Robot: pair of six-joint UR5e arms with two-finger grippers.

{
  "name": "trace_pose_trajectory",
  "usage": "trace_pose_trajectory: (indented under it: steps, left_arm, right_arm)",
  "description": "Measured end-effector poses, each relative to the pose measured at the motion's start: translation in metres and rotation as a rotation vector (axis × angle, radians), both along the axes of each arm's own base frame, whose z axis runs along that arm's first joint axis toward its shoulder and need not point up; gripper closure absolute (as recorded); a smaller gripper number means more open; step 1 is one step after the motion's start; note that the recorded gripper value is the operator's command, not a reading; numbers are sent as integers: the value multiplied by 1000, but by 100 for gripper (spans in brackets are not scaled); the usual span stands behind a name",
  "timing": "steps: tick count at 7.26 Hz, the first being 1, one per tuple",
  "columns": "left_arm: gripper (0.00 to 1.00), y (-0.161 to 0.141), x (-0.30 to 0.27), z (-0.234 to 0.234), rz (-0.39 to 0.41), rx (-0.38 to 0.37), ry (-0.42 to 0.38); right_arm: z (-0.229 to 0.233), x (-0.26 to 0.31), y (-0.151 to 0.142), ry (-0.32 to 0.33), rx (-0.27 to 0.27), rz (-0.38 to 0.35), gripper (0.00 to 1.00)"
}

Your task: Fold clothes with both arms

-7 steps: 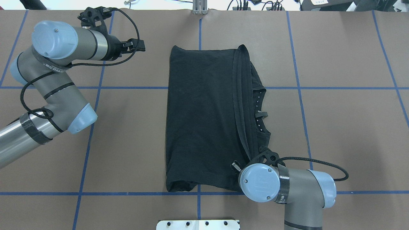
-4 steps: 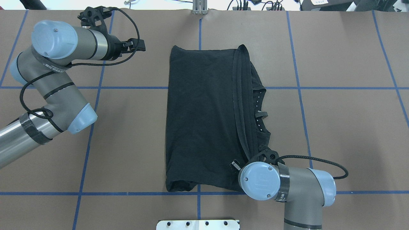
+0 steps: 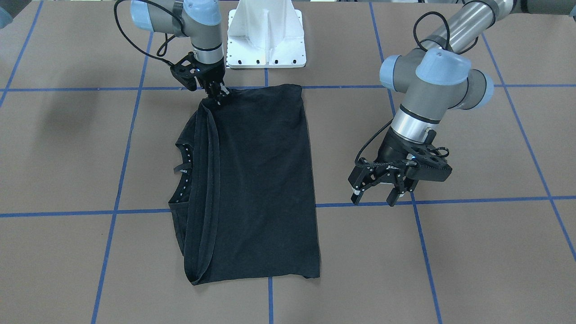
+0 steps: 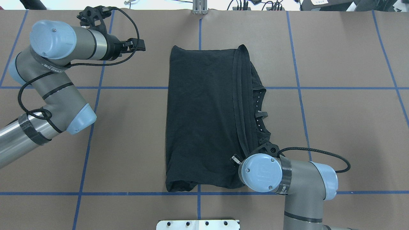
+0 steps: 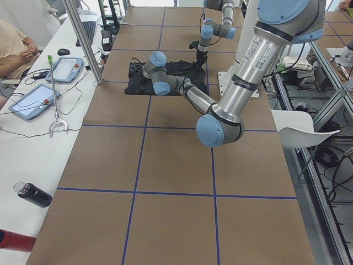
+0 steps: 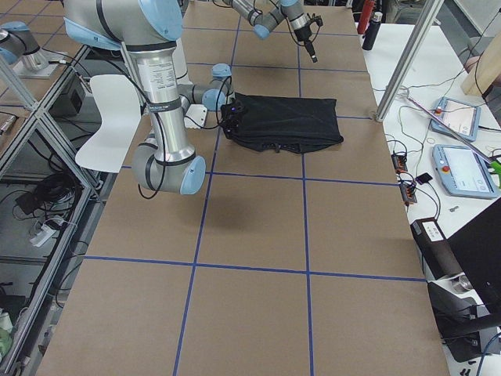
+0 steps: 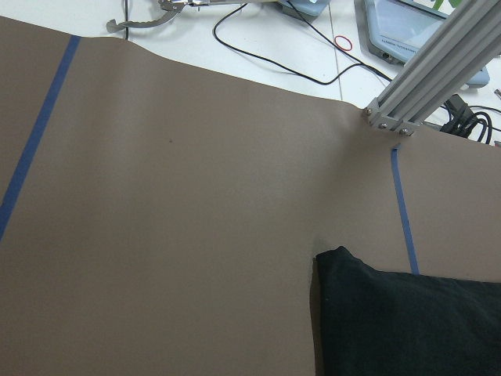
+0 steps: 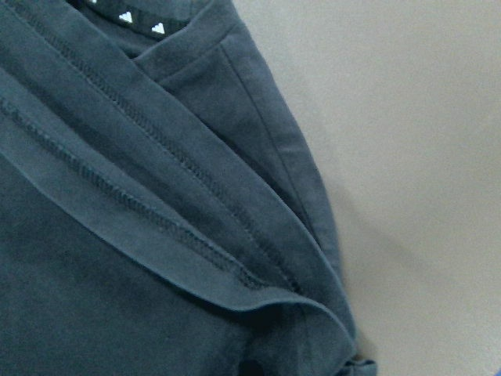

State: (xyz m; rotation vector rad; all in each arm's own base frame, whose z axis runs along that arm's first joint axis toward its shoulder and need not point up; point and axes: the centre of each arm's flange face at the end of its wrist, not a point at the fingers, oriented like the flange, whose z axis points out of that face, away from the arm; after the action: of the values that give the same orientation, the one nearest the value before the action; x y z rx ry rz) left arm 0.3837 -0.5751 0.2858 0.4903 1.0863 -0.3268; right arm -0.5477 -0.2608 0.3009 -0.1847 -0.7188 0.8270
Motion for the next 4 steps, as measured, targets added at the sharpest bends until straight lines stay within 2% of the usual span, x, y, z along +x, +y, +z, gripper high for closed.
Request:
trace_pose_trajectory:
  steps: [2,4]
  left_arm:
    - [1,2,-2,-1,-2,-3,6]
    - [1,19,5,-5,-19,-72,77]
  right_arm:
    - [-3,4,-2,-9,-4,-2,100]
    - [-10,13,-3,-30,-19,-11,100]
